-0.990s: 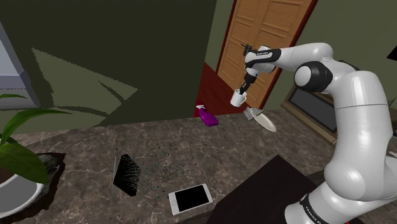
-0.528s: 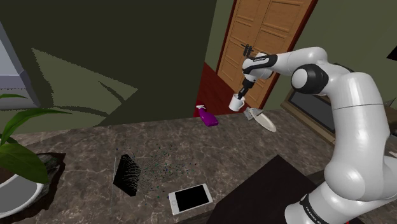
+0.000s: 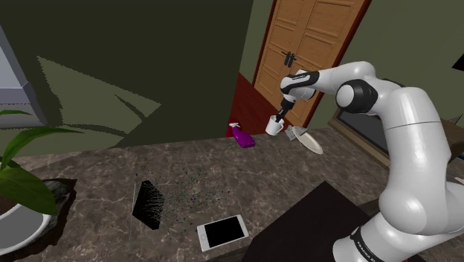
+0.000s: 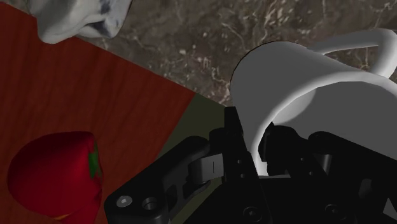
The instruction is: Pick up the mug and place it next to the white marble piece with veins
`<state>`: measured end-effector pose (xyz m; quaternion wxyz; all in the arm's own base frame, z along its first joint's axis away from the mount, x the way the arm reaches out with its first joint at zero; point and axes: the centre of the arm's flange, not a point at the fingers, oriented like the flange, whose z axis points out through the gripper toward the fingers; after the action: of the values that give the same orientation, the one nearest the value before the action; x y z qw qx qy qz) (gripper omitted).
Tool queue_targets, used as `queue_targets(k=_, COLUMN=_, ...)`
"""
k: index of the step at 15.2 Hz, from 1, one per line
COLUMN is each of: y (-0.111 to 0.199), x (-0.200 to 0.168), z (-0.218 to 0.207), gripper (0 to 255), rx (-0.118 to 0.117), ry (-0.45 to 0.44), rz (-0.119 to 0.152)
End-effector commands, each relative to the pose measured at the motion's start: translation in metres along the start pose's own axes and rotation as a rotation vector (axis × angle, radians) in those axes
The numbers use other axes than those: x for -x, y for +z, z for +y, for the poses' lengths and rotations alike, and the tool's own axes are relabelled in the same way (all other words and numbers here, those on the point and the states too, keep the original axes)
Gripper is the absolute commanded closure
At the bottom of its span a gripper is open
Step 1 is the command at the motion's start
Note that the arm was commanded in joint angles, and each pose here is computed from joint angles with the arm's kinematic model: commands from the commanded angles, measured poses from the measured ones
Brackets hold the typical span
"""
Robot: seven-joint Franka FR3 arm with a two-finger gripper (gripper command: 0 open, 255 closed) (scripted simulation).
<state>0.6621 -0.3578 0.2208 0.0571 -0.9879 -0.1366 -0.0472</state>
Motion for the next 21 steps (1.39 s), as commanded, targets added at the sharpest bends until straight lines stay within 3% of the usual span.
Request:
queue_targets(k=1, y=0.009, x=0.001, z=0.001, gripper=255, rx=0.000, ry=0.000, rz=0.000)
queue_targets(k=7, y=0.040, x=0.004, z=0.004, gripper=255, rx=0.000, ry=0.000, rz=0.000)
queue_targets(k=15, y=0.040, x=0.004, z=0.004, gripper=255, rx=0.000, ry=0.000, rz=0.000)
queue_targets(k=16, y=0.040, x=0.004, z=0.004, gripper=0, rx=0.000, ry=0.000, rz=0.000)
queue_targets(k=21, y=0.040, x=0.004, z=0.004, gripper=0, rx=0.000, ry=0.000, rz=0.000)
